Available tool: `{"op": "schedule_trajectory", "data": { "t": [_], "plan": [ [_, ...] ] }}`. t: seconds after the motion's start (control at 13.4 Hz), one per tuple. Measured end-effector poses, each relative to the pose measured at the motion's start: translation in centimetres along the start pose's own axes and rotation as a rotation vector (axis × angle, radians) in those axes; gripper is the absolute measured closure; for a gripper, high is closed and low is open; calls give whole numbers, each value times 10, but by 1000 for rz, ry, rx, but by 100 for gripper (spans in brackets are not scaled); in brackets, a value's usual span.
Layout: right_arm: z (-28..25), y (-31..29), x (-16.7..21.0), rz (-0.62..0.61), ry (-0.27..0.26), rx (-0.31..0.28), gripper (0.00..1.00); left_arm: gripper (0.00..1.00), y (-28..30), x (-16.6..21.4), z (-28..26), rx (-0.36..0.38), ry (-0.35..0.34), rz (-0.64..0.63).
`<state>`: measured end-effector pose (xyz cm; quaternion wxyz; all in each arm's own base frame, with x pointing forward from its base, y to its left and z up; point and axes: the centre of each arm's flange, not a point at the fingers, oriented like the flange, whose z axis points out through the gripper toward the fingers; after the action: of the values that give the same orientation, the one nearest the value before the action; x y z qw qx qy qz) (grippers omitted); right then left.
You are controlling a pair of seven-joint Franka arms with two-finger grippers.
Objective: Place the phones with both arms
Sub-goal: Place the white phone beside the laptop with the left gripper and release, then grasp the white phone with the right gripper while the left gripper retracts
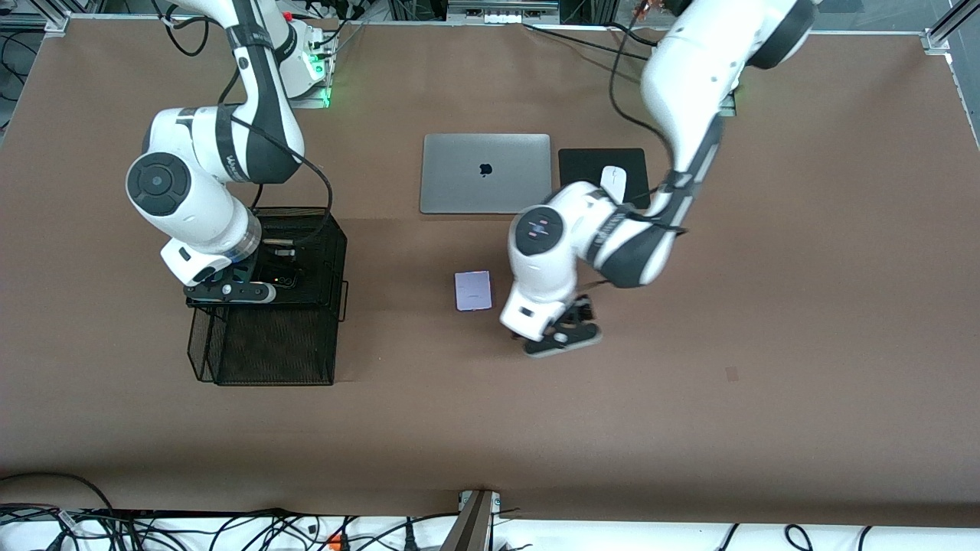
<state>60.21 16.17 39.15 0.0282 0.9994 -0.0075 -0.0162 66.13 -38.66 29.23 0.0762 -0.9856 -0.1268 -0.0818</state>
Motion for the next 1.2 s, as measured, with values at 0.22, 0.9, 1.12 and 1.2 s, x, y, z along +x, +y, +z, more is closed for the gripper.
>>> {"op": "schedule_trajectory", "data": {
  "t": [0.22,0.9,1.12,1.2],
  "plan": [
    [-51,-24,5,35,8,17,0,0,-69,44,-29,60,-54,37],
    [14,-241,-28,48,23,120,0,0,-285,112,-170,43,-226,149],
    [71,-302,-41,13,88,159,0,0,-346,115,-217,-17,-231,137],
    [95,-317,-46,13,108,170,0,0,-357,112,-230,-23,-229,137]
  ]
}}
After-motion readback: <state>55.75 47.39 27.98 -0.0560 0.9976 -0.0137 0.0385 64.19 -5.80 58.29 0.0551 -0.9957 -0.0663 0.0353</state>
